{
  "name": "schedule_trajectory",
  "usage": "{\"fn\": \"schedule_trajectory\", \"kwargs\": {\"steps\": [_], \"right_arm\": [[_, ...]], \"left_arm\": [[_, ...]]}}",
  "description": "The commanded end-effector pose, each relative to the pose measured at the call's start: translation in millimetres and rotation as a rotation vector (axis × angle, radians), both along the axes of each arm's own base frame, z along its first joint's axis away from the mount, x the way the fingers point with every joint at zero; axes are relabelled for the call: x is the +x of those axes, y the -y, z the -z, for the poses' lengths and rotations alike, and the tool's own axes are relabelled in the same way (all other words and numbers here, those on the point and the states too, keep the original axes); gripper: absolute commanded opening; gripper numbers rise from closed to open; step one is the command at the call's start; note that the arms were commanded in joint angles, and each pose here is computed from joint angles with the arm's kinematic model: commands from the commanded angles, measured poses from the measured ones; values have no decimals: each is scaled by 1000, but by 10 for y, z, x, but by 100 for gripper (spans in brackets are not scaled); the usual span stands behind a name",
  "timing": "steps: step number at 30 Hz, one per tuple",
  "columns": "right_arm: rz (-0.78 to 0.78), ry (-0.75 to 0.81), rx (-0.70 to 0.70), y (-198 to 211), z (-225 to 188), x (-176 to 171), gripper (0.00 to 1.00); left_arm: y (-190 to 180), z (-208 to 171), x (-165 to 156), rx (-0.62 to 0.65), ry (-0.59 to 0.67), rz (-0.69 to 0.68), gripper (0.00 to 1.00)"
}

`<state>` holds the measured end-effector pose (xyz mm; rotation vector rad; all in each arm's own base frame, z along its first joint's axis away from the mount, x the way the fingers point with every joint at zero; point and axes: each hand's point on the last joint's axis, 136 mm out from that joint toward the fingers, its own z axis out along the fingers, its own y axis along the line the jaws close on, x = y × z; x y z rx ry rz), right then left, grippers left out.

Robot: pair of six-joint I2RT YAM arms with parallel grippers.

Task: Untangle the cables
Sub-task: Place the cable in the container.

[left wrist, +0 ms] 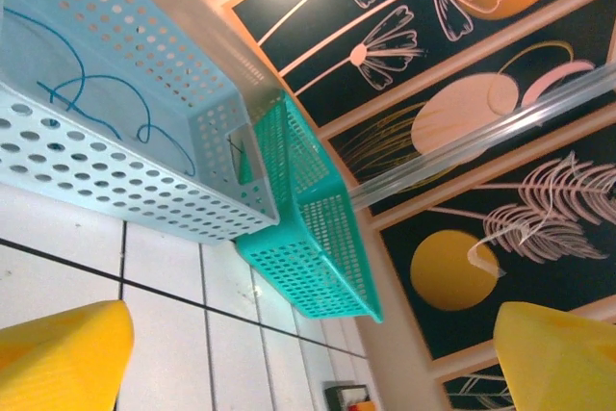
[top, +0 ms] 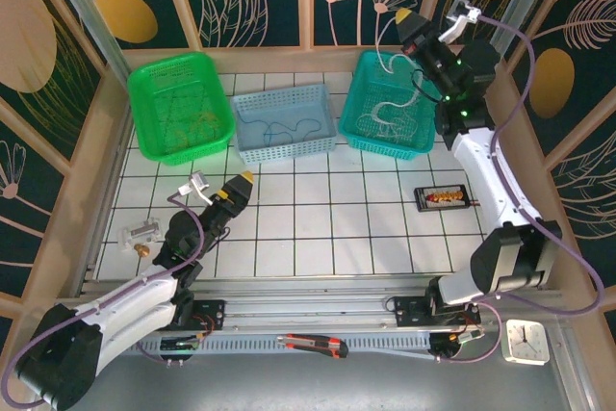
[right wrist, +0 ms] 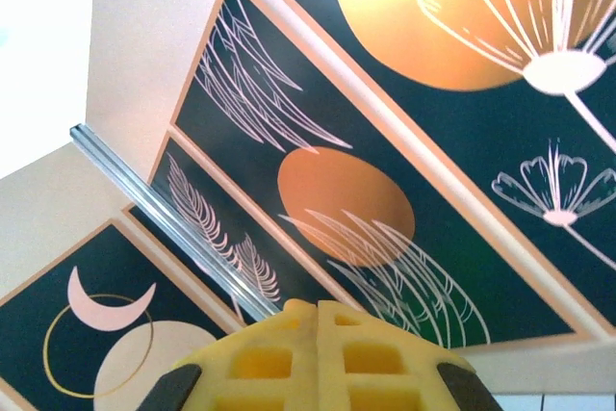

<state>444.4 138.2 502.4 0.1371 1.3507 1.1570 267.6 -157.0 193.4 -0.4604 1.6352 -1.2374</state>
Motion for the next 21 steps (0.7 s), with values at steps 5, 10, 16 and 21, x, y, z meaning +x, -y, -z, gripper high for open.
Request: {"fn": "schedule_trajectory", "kwargs": {"steps": [5, 10, 16, 21], "right_arm": [[104, 72, -10, 208, -187, 251, 0], [131, 75, -4, 281, -124, 455, 0], [182, 43, -26, 408, 133, 751, 0], [262, -46, -96, 520, 680, 1034, 0]], "left_arm": [[-4, -89, 50, 9, 0, -14, 99], [1, -109, 61, 19, -2, -14, 99], [18, -118, 71, 21, -6, -9, 99], [43, -137, 80, 20, -7, 1, 99]]}}
